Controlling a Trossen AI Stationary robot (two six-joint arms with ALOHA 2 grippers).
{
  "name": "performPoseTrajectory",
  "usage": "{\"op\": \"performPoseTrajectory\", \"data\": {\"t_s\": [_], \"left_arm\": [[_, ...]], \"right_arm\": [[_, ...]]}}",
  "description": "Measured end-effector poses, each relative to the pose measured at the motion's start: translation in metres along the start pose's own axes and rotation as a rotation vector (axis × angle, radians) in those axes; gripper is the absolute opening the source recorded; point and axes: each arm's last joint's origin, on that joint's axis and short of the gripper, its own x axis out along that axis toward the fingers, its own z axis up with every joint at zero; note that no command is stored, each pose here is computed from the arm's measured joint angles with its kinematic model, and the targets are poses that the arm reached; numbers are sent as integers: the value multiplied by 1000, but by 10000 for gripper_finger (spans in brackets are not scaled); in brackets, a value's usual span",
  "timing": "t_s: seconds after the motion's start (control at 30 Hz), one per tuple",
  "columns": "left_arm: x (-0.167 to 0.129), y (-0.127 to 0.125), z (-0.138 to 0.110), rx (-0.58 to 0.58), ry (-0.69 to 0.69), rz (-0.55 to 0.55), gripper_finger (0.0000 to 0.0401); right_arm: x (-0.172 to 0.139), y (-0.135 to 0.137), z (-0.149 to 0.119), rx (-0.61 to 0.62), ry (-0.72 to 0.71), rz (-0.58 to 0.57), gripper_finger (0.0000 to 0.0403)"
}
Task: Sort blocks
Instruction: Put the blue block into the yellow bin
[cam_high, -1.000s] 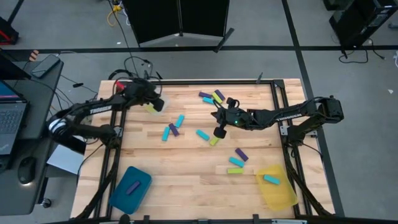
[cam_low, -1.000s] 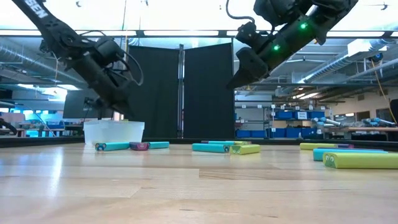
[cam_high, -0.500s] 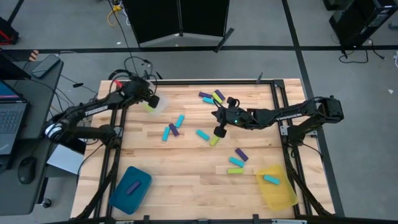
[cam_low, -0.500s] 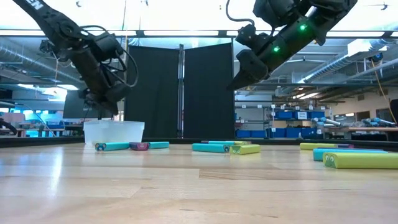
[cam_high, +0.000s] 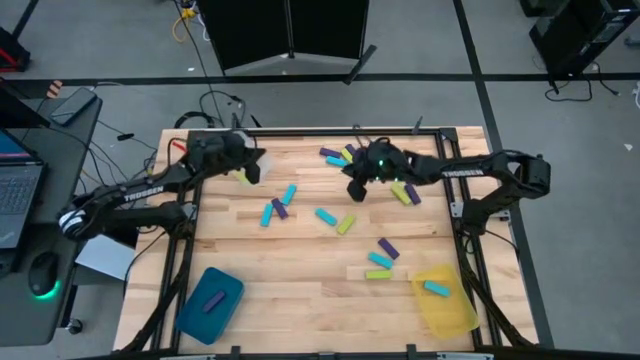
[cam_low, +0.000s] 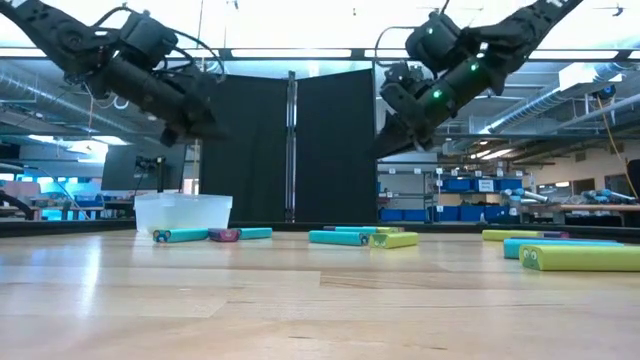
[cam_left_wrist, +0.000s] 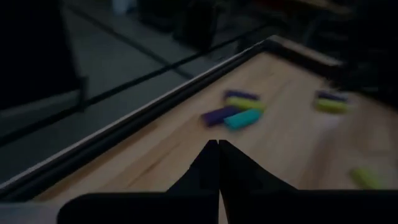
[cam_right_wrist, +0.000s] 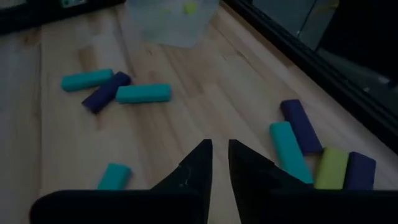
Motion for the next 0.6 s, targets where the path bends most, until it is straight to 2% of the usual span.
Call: {"op": "performPoseTrajectory", "data": {"t_s": [0.2,0.33,0.47,0.6], "left_arm": [[0,-13,-7,13,-91,-113,6],[0,-18,-9,26,-108,-141,7],[0,-21,-10,32,-103,-158,14],[0,-22,-10,53,-104,-161,16]], "right_arm": [[1,-20,13,9,94,-33,91],[14,-26,19,-47,181,-48,107],[33,-32,24,-83,295,30,118],[57,-36,29,-159,414,44,129]]}}
